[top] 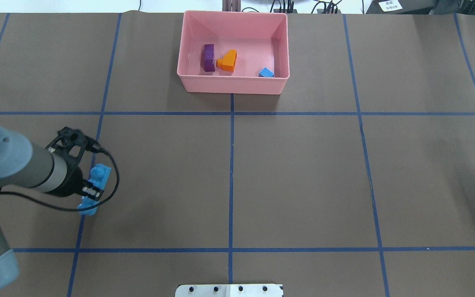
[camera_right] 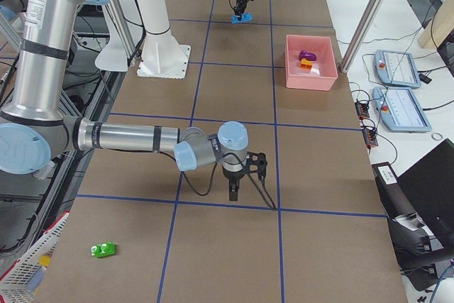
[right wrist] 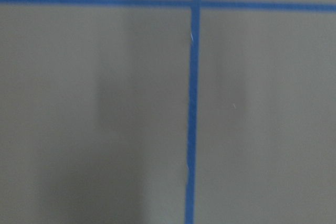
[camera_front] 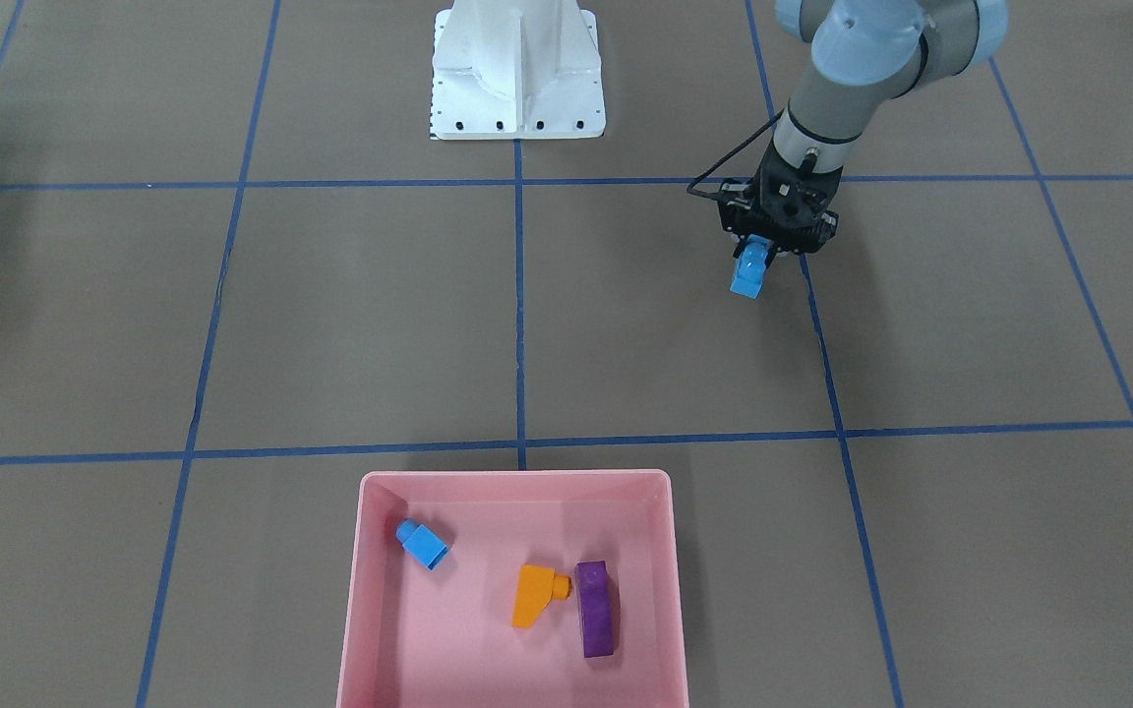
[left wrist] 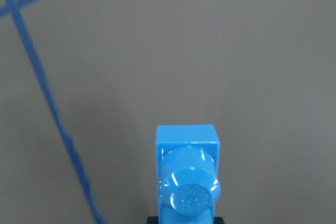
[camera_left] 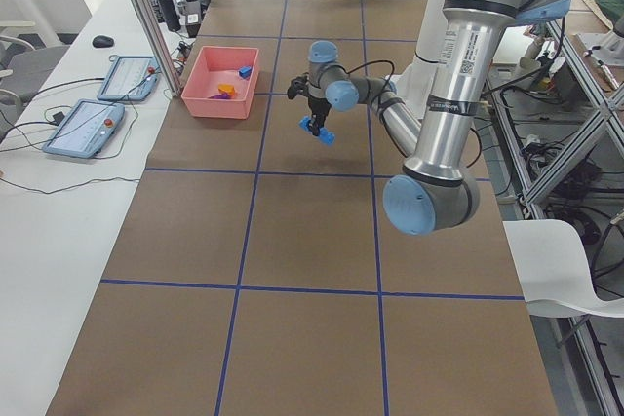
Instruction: Put all blocks into box
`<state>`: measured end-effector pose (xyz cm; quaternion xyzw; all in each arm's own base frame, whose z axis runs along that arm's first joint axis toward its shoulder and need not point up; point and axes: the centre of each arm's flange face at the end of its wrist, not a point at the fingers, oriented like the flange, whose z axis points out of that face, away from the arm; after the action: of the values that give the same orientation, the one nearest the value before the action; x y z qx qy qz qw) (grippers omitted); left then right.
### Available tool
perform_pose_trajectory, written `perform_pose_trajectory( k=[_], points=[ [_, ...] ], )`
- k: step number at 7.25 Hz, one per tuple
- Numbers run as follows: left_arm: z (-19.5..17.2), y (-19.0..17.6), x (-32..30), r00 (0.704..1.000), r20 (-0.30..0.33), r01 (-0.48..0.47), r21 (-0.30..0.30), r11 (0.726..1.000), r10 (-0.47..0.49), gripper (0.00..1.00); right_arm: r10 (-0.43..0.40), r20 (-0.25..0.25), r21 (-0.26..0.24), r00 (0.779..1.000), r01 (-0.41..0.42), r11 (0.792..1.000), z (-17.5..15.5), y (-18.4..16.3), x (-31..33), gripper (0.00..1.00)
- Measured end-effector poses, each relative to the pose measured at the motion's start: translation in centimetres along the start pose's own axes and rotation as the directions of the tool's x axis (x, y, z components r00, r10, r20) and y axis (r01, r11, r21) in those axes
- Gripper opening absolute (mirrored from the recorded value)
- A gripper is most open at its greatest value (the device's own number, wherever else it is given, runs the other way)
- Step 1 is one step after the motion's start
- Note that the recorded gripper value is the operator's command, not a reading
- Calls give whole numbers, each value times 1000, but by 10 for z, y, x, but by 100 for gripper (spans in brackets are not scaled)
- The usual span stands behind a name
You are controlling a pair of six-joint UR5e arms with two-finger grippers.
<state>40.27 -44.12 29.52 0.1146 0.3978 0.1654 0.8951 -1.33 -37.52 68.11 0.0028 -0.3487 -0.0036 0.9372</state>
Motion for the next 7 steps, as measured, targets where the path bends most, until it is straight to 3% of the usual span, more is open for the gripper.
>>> perform_pose_trajectory(
  k=[2,3,7],
  points=[
    [-17,-81,23,999,-15,36,47,998,-35,0,-52,1,-111,999,51,992,23,87,44,100],
    [-31,-117,27,998,-25,57,67,996,-55,0,-94,10,-140,996,94,986,31,129,63,100],
    [-54,-278,61,981,-42,196,136,971,-192,0,-153,35,-142,988,157,977,77,278,143,100]
  ],
)
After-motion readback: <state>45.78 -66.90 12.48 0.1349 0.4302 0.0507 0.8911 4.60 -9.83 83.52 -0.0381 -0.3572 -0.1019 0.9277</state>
